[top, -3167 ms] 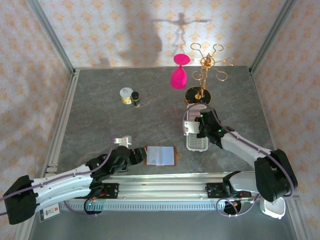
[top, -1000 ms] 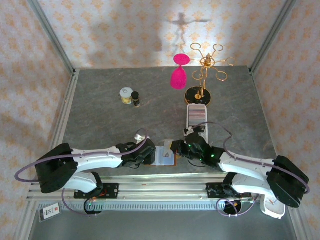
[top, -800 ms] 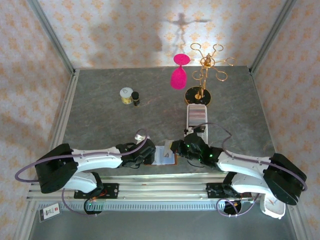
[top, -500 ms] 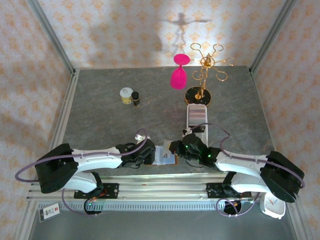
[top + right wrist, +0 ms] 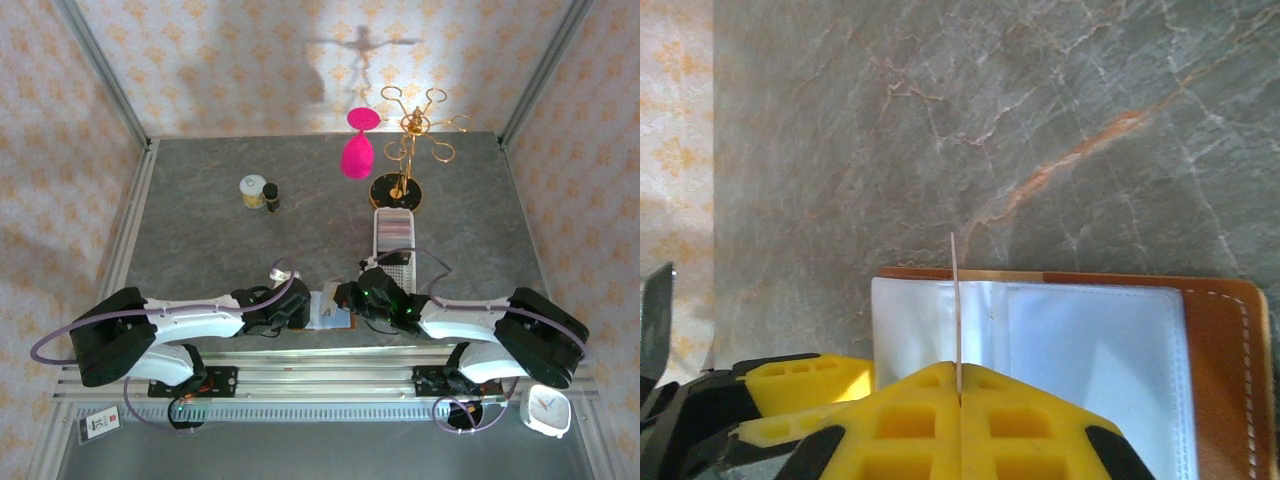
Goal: Put the credit cards into the card holder
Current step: Insert the credit card into the card slot.
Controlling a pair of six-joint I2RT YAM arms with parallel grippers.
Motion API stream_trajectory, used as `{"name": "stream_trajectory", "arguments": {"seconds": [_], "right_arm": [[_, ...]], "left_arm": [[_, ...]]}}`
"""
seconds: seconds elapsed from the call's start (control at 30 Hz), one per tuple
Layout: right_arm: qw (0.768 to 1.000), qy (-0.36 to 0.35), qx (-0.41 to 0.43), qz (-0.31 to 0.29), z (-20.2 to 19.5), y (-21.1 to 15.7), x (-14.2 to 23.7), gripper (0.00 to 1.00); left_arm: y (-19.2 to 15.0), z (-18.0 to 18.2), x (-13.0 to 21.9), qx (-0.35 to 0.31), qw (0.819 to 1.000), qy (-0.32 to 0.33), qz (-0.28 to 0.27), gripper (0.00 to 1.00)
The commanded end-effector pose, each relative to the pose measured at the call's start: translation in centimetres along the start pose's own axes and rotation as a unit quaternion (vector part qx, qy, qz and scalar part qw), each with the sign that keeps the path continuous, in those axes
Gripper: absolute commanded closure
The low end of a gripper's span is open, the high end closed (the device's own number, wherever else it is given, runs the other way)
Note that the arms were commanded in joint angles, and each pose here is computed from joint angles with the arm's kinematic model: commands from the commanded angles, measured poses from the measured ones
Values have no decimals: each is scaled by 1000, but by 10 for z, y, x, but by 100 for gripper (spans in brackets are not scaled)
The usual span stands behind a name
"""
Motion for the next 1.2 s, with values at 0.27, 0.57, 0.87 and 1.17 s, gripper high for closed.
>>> {"name": "stream_trajectory", "arguments": {"seconds": [0.27, 0.57, 0.87, 1.17], "right_arm": [[1000, 18, -11, -13, 2, 0, -3, 100], [1000, 7, -13, -27, -6, 0, 1, 100], [999, 18, -21, -20, -7, -3, -2, 100], [999, 21, -27, -5, -12, -8, -5, 100]], "left_arm": [[-19, 18, -7, -9, 999, 32, 37, 66], [-19, 19, -6, -7, 999, 28, 35, 66], [-19, 19, -5, -3, 999, 23, 28, 66], [-19, 19, -5, -2, 999, 21, 27, 66]]}}
Point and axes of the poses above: each hand's point on the last joint's axis, 136 mm out from that joint toward the fingers, its own x axis back along the fingers, its own z axis along the line the jaws close on, y = z × x, the point moved 8 cm from there along x, back along the fingers, and after that the axes turned 3 degrees about x, right-handed, at the moved point
